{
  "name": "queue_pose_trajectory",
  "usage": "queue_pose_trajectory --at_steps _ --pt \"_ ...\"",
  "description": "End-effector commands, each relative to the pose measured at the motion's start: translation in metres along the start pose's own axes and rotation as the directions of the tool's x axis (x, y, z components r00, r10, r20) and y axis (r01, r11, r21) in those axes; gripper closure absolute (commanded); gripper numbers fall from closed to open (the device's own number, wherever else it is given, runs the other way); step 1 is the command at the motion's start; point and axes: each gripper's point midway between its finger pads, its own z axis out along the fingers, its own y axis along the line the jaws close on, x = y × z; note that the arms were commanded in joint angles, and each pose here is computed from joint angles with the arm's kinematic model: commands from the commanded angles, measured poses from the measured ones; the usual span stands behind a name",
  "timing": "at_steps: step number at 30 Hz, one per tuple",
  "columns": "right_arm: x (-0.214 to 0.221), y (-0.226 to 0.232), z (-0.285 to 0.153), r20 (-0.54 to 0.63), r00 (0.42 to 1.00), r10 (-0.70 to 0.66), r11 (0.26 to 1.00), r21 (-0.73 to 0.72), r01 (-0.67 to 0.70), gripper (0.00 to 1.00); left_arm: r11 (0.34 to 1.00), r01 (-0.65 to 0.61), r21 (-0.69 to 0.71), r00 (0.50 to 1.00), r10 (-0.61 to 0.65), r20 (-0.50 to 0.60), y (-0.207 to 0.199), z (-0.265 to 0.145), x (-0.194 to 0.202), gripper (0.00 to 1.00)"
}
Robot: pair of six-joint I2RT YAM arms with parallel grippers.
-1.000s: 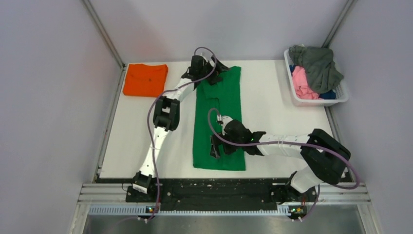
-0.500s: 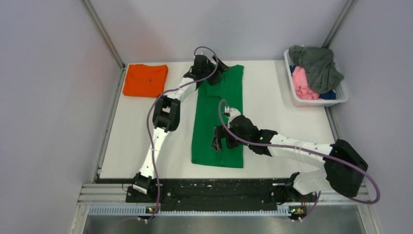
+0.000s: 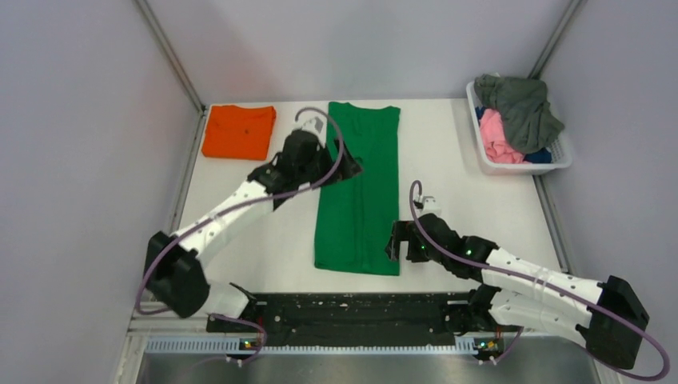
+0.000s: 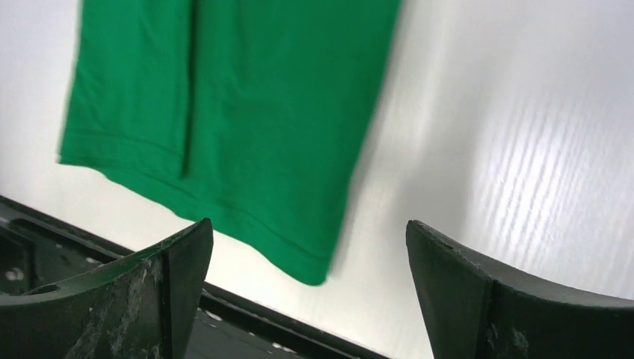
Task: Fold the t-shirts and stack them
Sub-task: Grab the bottom of the folded rectangular tshirt with both arms
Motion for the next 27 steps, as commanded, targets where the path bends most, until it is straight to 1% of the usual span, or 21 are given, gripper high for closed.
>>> queue_pose_trajectory --at_steps 1,2,4,6,8,11,14,16,17,18,21,24,25,27 --pt "0.011 -0.013 -0.004 -0.015 0.999 0.035 0.999 0.011 -0.035 0.03 0.978 -0.025 -0.208 0.992 -0.001 -0.126 0.088 -0.027 0.098 0.01" --pt "0.012 -0.011 -0.006 -0.016 0.999 0.031 1.0 -0.003 -0.031 0.04 0.972 -0.02 -0.236 0.988 -0.018 -0.157 0.105 -0.039 0.12 0.01" --pt "0.014 -0.008 -0.008 -0.016 1.0 0.027 0.999 -0.036 -0.028 0.05 0.966 -0.022 -0.259 0.978 -0.033 -0.206 0.124 -0.053 0.149 0.01" --pt "0.017 -0.005 -0.01 -0.014 0.999 0.033 0.997 -0.072 -0.034 0.05 0.963 -0.011 -0.27 0.962 -0.064 -0.267 0.134 -0.064 0.177 0.01" --pt "0.02 -0.004 -0.009 -0.014 0.999 0.047 0.994 -0.094 -0.048 0.06 0.962 0.013 -0.273 0.946 -0.1 -0.308 0.139 -0.071 0.2 0.04" --pt "0.027 -0.006 -0.006 -0.019 0.996 0.085 0.991 -0.102 -0.086 0.06 0.959 0.037 -0.282 0.943 -0.127 -0.308 0.147 -0.076 0.214 0.09" --pt "0.036 -0.003 -0.001 -0.043 0.992 0.116 0.984 -0.133 -0.121 0.06 0.937 0.029 -0.348 0.947 -0.137 -0.291 0.165 -0.077 0.218 0.18" --pt "0.042 0.0 0.001 -0.067 0.991 0.112 0.981 -0.149 -0.121 0.09 0.927 0.02 -0.376 0.942 -0.143 -0.303 0.171 -0.077 0.222 0.26" --pt "0.045 -0.001 0.003 -0.08 0.991 0.108 0.983 -0.143 -0.118 0.1 0.915 0.015 -0.402 0.946 -0.143 -0.291 0.177 -0.075 0.221 0.31" --pt "0.048 -0.002 0.005 -0.094 0.99 0.103 0.984 -0.135 -0.115 0.12 0.909 0.013 -0.417 0.946 -0.146 -0.29 0.181 -0.074 0.223 0.37" --pt "0.056 0.0 0.01 -0.135 0.986 0.095 0.984 -0.139 -0.113 0.22 0.904 0.015 -0.428 0.935 -0.164 -0.314 0.184 -0.07 0.23 0.65" --pt "0.066 0.005 0.015 -0.177 0.98 0.091 0.979 -0.165 -0.121 0.37 0.907 0.026 -0.421 0.918 -0.188 -0.35 0.182 -0.072 0.239 0.96" --pt "0.069 0.005 0.017 -0.186 0.978 0.097 0.977 -0.168 -0.129 0.41 0.909 0.031 -0.417 0.916 -0.193 -0.352 0.181 -0.073 0.24 1.0" --pt "0.074 0.005 0.02 -0.204 0.973 0.109 0.975 -0.169 -0.144 0.47 0.909 0.042 -0.415 0.915 -0.202 -0.35 0.182 -0.075 0.242 1.0"
